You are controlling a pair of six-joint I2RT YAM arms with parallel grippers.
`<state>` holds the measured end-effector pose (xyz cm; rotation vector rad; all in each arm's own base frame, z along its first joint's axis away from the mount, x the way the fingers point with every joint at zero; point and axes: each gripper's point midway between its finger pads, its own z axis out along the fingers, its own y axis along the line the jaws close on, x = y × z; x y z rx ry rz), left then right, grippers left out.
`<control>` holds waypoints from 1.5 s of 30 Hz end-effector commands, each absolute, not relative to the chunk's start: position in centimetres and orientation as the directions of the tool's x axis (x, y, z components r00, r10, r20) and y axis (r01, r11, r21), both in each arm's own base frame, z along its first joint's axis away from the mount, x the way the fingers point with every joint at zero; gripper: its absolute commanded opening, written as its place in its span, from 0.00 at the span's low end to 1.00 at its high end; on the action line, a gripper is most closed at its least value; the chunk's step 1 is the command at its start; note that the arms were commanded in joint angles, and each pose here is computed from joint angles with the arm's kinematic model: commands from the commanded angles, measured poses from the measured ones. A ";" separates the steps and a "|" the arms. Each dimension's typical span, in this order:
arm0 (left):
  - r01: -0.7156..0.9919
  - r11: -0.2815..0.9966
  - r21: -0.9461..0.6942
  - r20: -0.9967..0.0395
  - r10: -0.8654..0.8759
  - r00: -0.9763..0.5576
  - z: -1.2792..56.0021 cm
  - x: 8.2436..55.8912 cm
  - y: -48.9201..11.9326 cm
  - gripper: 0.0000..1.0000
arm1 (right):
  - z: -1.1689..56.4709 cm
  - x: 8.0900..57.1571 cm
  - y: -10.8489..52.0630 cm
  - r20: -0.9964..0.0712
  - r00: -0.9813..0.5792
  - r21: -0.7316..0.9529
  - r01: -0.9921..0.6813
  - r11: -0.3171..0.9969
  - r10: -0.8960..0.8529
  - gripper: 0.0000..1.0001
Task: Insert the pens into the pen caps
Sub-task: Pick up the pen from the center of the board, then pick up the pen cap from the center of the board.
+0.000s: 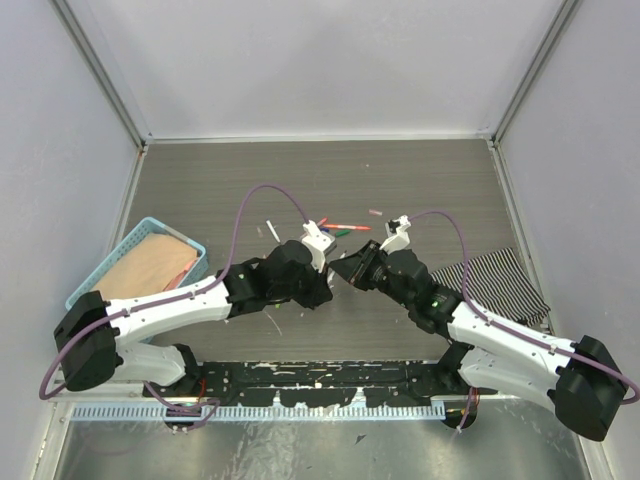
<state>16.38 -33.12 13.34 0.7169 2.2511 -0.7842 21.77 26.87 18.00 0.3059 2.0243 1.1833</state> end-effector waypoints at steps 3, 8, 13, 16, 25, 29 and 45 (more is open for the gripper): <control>0.663 0.678 -0.318 -0.735 0.265 -0.624 14.3 16.9 -33.1 0.00 | 20.7 22.5 26.8 -0.549 -0.627 0.809 -0.231 0.541 0.553 0.21; 0.643 0.712 -0.283 -0.762 0.241 -0.601 15.7 17.7 -31.4 0.00 | 20.6 23.2 25.5 -0.653 -0.579 0.713 -0.253 0.654 0.488 0.43; 0.608 0.747 -0.269 -0.777 0.204 -0.595 17.1 18.5 -28.6 0.00 | 20.2 24.6 23.7 -0.780 -0.523 0.530 -0.258 0.808 0.344 0.57; 0.585 0.772 -0.248 -0.785 0.194 -0.588 18.1 18.8 -26.7 0.00 | 19.4 25.5 22.9 -0.826 -0.513 0.405 -0.251 0.879 0.235 0.61; 0.542 0.823 -0.169 -0.770 0.234 -0.594 19.7 17.8 -22.4 0.00 | 17.4 28.5 23.3 -0.834 -0.546 0.249 -0.248 0.936 0.078 0.75; 0.512 0.850 -0.122 -0.763 0.250 -0.597 20.3 17.7 -20.6 0.00 | 15.6 30.0 24.1 -0.815 -0.580 0.204 -0.270 0.941 0.010 0.77; 0.497 0.868 -0.001 -0.726 0.341 -0.597 20.6 18.0 -18.6 0.00 | 8.1 35.6 24.8 -0.729 -0.676 0.111 -0.270 0.956 -0.107 0.78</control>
